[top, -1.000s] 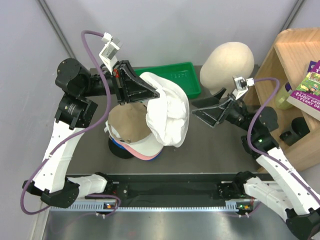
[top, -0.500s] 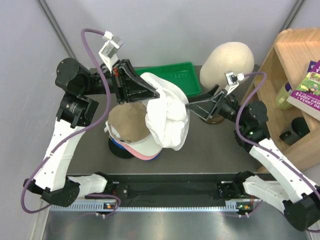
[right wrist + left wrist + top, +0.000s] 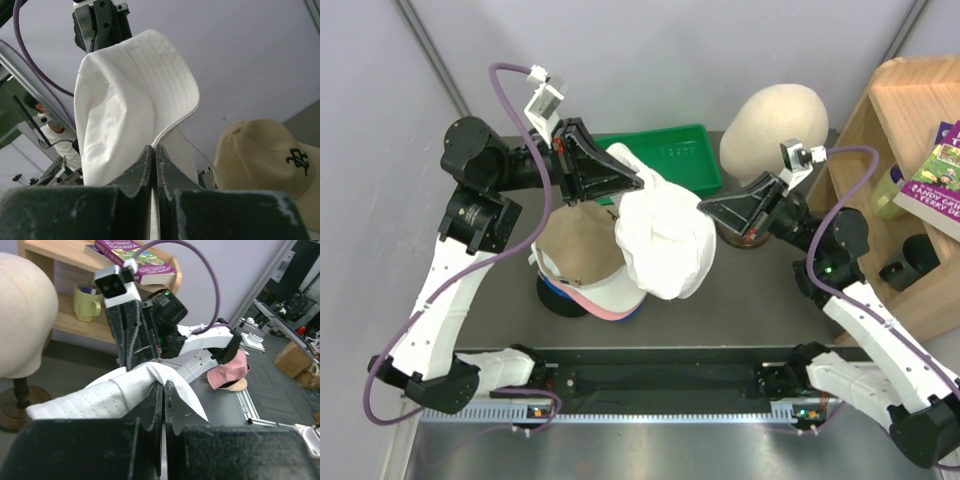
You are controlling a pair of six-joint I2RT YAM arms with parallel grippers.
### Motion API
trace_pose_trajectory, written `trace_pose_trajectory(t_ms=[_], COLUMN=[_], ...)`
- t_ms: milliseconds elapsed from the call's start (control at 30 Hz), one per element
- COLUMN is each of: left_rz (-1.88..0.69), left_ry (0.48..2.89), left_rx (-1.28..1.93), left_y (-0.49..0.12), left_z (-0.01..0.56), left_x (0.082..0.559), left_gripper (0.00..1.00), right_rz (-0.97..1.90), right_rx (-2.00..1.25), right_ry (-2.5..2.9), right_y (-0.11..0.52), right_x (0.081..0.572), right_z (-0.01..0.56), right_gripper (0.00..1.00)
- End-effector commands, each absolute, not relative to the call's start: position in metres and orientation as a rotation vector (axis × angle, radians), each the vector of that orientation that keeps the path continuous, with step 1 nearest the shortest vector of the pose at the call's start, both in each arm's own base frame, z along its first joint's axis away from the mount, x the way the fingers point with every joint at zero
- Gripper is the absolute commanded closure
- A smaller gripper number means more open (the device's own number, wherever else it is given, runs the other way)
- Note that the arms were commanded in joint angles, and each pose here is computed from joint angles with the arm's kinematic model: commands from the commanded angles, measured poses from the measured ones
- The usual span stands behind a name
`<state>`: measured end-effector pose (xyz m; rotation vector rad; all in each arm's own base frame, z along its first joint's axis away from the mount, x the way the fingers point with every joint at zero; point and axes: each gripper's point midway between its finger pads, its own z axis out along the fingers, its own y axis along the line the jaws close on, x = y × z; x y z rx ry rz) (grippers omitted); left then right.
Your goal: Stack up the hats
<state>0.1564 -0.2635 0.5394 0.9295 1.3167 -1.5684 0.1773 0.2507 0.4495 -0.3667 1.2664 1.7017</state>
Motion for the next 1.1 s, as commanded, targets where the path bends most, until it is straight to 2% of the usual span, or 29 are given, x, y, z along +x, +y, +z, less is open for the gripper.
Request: trace_pose_trajectory(t_ms=[0,67,200,467,600,833,867,900,967,1000,1067], left_rz=[-1.469,-1.425,-1.384,-1.392,-1.397,-1.434,-1.439,-1.441,-1.432,-1.421,-1.369], left_ry=[1.301,1.318,1.324,1.412,1.403,1.424,1.426,1.418,1.426,1.428,1.448], left_rx=[0.89,0.832,0.7,0.47,0.438,0.375,0.371,0.369,0.372,0.371,0.367], left_y=[-0.265,-0.267,-0.276,-0.315,-0.327,-0.345,-0.347,-0.346,-0.347,-0.345,-0.339], left_z=[0.535,0.534,0.534,0.507,0.514,0.508,0.508,0.512,0.511,0.511,0.506], left_x=[0.177,0.194,0.235,0.317,0.335,0.368,0.37,0.37,0.372,0.373,0.376], left_gripper=[1.0,1.0,1.0,1.0,1.0,1.0,0.93,0.67,0.44,0.27,0.19], right_rz=[1.623,1.526,1.259,0.888,0.771,0.596,0.605,0.594,0.597,0.58,0.573], right_rx=[-0.351,-0.302,-0.154,0.036,0.124,0.223,0.205,0.216,0.216,0.244,0.259], right_ry=[1.158,1.225,1.214,1.337,1.32,1.329,1.329,1.338,1.331,1.335,1.337], right_y=[0.232,0.226,0.189,0.15,0.128,0.08,0.08,0.071,0.063,0.051,0.037], right_x=[0.16,0.168,0.183,0.238,0.258,0.31,0.314,0.323,0.331,0.34,0.348], right_z=[0.496,0.494,0.541,0.549,0.563,0.557,0.557,0.553,0.552,0.549,0.547], right_gripper=[1.0,1.0,1.0,1.0,1.0,1.0,1.0,1.0,1.0,1.0,1.0])
